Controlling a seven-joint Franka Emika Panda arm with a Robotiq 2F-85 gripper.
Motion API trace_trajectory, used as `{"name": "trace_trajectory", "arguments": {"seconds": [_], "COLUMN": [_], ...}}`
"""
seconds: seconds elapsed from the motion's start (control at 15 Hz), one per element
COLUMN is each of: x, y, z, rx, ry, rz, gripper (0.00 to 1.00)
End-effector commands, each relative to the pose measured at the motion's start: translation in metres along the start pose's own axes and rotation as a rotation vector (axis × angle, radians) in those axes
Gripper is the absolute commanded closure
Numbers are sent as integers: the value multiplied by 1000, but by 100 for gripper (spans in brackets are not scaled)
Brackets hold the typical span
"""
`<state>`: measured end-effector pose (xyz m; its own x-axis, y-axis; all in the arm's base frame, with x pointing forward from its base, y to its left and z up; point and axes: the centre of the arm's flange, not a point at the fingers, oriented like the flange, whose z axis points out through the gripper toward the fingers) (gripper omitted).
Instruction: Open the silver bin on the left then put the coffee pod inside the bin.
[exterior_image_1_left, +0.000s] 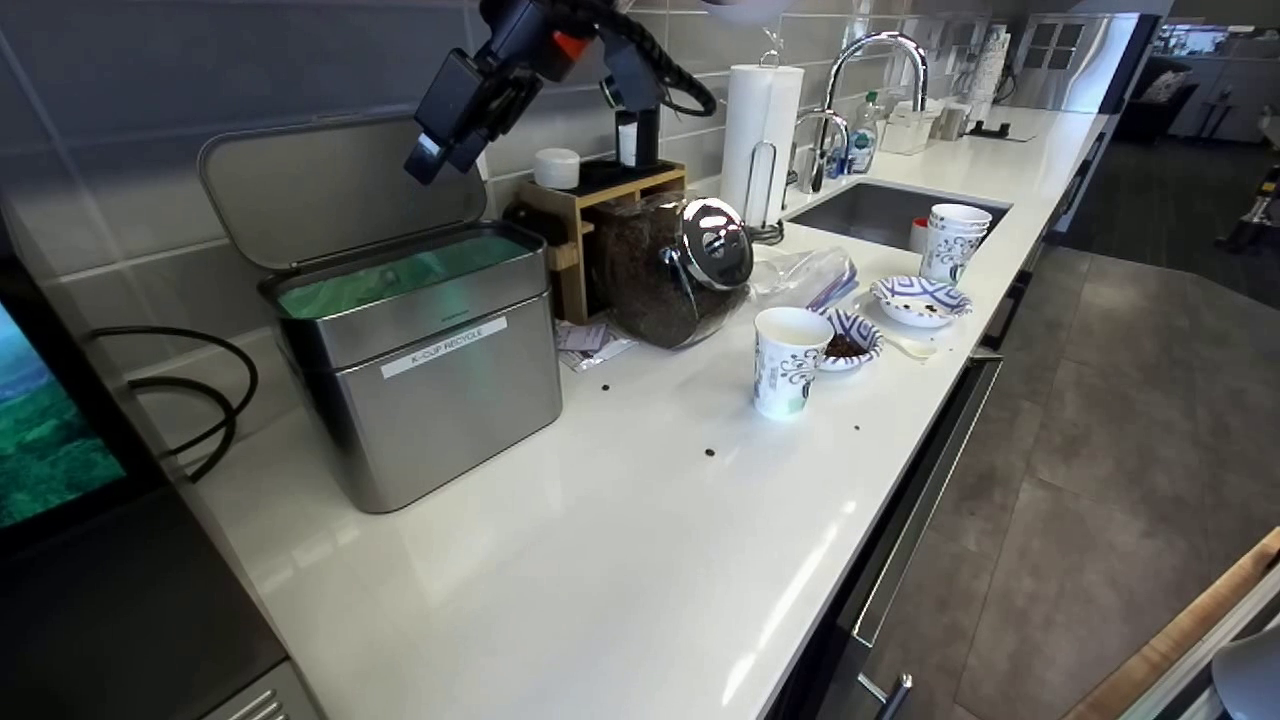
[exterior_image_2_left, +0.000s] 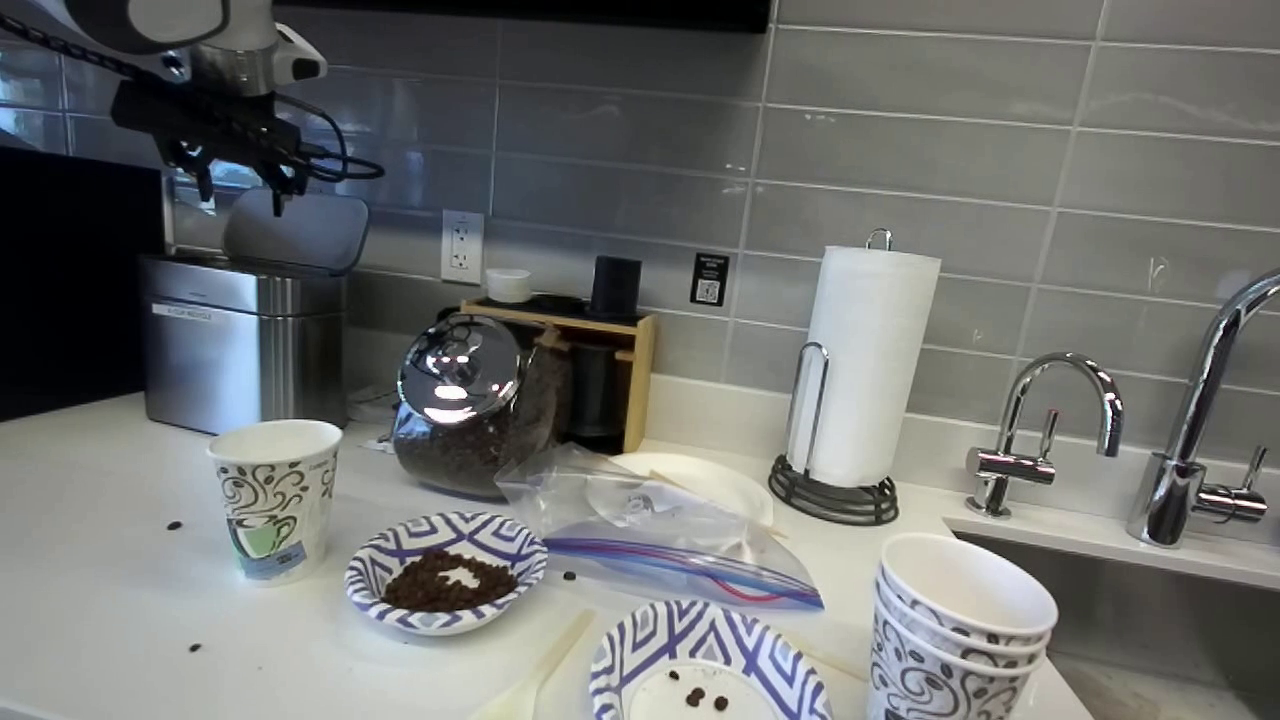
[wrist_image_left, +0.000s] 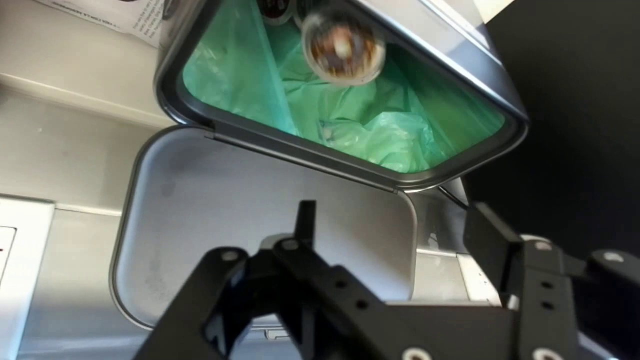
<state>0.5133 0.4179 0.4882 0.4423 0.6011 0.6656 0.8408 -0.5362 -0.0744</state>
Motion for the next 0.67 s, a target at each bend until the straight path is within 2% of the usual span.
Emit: {"name": "trace_trajectory", "arguments": {"seconds": [0.0,0.2,0.6], "x": [3,2,-2], "y": [4,4,-1], "z": [2,1,-4], "rx": [29,34,88], "ry": [-20,-32,-141], "rz": [-4,-7,-10], "gripper": [0,0,0]}}
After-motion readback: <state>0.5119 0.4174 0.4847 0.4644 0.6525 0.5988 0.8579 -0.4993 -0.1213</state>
